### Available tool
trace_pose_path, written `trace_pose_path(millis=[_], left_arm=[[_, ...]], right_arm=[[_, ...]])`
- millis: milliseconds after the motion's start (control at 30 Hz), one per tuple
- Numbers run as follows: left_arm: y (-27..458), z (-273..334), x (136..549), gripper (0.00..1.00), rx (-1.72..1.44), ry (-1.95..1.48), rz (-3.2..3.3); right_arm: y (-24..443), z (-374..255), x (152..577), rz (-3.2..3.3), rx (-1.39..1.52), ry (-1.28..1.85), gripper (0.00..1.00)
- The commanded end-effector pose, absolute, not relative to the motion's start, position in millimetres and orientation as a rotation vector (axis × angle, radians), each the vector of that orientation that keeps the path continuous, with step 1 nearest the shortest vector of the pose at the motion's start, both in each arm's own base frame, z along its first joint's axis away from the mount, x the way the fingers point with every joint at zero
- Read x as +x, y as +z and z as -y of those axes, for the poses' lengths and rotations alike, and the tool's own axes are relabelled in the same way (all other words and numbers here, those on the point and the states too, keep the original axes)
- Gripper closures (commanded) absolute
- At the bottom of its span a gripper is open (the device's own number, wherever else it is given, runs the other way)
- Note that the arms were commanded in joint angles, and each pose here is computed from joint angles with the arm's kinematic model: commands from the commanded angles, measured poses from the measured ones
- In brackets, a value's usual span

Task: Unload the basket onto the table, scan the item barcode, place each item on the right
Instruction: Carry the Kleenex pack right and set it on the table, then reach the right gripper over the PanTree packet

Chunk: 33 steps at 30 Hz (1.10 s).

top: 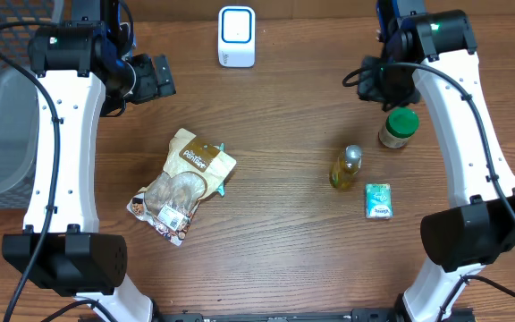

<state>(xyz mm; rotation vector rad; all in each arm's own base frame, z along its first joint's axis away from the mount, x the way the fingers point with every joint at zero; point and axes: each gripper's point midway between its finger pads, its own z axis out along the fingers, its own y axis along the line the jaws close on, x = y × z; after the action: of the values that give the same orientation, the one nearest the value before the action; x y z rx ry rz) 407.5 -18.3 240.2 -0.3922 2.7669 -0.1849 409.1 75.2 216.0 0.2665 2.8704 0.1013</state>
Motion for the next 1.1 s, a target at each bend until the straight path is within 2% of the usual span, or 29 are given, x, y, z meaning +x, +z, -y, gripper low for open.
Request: trace_pose_path(millis=[0, 200, 300, 400, 433, 467, 733, 1067], left_arm=[[241, 19, 408, 0.00, -0.399, -0.191, -2.763], [241, 19, 408, 0.01, -0.399, -0.191, -2.763], [241, 19, 408, 0.00, -0.399, -0.191, -2.763], [241, 19, 408, 0.00, -0.399, -0.191, -2.763], [241, 19, 408, 0.00, -0.399, -0.191, -2.763], [241, 19, 408, 0.00, -0.399, -0.191, -2.763], [241, 19, 408, 0.00, -0.399, -0.191, -2.763], [241, 19, 408, 0.00, -0.399, -0.191, -2.763]], right_arm=[[226, -124, 407, -2.861, 0.185, 0.397, 0.61], [226, -175, 398, -2.856, 0.024, 0.474, 0.58], [218, -200, 387, -2.890, -0.063, 0.476, 0.45], [205, -222, 374, -2.939, -0.146, 0.467, 0.39], [199, -231, 370, -2.956, -0.176, 0.460, 0.22], [194, -237, 368, -2.964, -0.200, 0.455, 0.00], [165, -270, 356, -3.009, -0.319, 0.412, 0.00], [172, -291, 380, -2.880, -0.341, 0.484, 0.00]])
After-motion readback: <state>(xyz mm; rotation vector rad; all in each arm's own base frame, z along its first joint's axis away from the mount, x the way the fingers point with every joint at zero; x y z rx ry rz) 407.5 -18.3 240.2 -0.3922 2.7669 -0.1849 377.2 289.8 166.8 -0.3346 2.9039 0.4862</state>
